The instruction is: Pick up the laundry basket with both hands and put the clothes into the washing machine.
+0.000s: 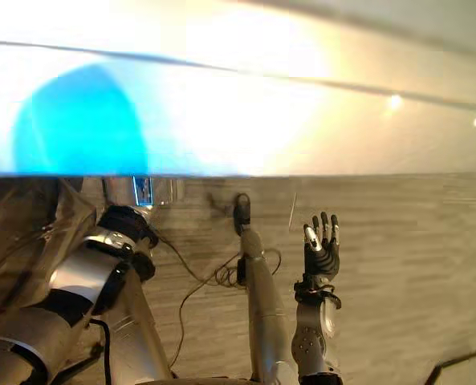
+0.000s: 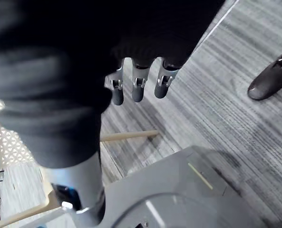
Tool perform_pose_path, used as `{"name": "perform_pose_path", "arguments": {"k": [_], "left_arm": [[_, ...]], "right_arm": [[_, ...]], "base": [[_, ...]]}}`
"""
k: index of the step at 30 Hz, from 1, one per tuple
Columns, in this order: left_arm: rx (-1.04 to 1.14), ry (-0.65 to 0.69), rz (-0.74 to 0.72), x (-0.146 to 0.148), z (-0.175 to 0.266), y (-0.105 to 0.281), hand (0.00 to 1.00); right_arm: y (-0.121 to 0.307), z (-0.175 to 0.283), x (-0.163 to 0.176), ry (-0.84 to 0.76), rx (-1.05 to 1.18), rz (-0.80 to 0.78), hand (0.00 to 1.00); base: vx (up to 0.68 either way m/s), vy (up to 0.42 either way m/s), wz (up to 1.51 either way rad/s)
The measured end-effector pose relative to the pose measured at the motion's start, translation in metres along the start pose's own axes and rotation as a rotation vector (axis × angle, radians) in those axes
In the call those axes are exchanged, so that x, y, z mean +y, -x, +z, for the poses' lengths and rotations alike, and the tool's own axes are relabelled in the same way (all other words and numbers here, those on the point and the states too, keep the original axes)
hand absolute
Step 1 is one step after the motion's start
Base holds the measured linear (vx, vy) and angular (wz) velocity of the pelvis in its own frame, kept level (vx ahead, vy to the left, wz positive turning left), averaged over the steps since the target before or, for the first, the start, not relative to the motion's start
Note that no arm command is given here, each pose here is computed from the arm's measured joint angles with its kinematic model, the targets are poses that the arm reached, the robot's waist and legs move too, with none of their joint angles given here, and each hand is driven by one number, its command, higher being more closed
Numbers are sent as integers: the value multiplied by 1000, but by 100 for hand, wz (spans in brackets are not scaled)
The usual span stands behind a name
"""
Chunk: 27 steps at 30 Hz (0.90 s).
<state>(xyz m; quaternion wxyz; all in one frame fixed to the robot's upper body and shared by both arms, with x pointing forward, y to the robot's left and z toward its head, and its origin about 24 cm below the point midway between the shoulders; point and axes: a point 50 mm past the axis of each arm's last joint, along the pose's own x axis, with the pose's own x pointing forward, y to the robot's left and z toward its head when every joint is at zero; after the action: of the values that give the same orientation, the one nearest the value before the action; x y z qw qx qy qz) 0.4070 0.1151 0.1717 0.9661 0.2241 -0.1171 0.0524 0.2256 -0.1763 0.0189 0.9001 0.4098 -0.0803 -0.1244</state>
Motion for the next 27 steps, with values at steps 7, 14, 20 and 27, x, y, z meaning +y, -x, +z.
{"name": "perform_pose_path", "arguments": {"k": [7,14,20,27], "left_arm": [[110,248,32,5,-12,-1,0],[107,932,119,23,-4,-5,0],[-38,1505,225,59,33,-21,0],[-240,1489,268,102,75,-31,0]], "right_arm": [[-4,8,-7,21,-21,-39,0],[-3,5,-8,21,-11,-48,0],[1,3,-13,16,2,-66,0],[24,0,-35,34,38,-152,0]], "base": [[-8,0,-3],[-24,30,14],[-68,-7,-9],[-58,-42,-11]]}}
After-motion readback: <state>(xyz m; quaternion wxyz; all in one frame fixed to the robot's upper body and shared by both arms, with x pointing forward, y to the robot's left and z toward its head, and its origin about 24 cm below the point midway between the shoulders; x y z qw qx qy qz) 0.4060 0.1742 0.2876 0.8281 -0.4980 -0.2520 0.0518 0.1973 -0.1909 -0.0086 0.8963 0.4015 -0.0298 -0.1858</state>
